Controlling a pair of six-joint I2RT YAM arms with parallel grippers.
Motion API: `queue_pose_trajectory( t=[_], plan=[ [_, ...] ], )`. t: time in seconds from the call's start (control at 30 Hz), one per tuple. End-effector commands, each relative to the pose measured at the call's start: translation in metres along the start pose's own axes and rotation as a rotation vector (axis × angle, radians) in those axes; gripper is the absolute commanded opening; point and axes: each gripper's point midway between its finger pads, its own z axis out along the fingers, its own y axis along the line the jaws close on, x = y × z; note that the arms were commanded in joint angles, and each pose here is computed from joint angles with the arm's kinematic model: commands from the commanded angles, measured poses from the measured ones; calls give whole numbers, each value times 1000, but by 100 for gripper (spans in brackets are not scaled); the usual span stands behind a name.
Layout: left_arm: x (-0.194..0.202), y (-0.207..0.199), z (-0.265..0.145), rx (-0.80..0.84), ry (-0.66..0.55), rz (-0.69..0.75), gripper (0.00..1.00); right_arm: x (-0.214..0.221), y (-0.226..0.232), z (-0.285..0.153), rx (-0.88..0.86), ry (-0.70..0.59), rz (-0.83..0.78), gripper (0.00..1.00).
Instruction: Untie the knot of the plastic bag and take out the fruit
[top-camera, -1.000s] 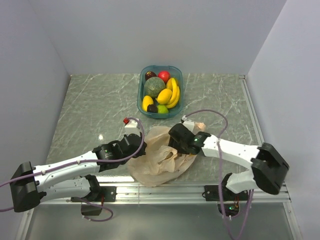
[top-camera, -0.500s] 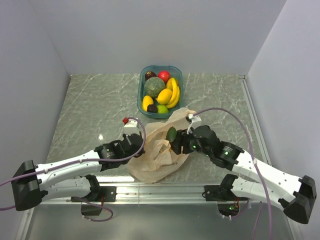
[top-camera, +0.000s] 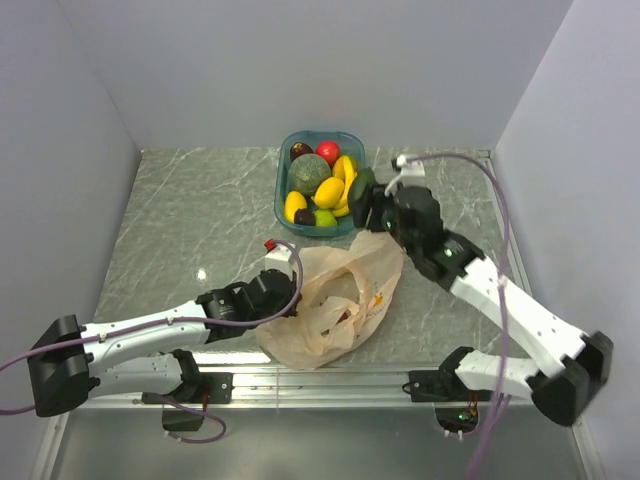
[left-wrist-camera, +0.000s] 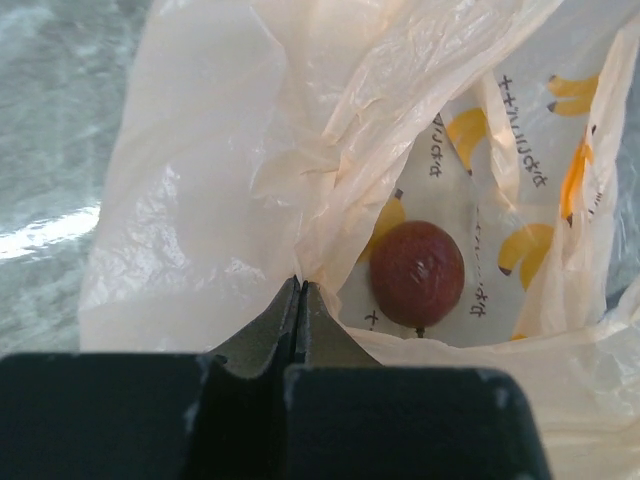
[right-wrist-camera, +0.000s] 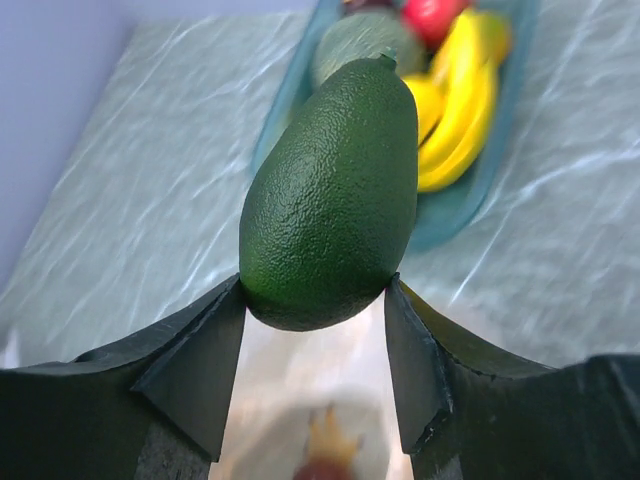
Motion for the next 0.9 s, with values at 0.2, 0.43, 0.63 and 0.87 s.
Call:
queue_pose_trajectory(
  t=[0.2,0.43,0.63,0.87],
  plan=[
    [-12,-22,-3,70,-22,34,1,-20,-7,118,71,14,-74,7],
    [-19,-20,-4,53,-48,10,1,-15,-38,198,177,24,-78,10],
    [-20,-20,-5,46,-49,8,1,-24,-46,235,174,58,-95,14],
    [-27,-15,-4,22,-80,38,1,-21,-29,170,58,105,-145,61]
  ],
)
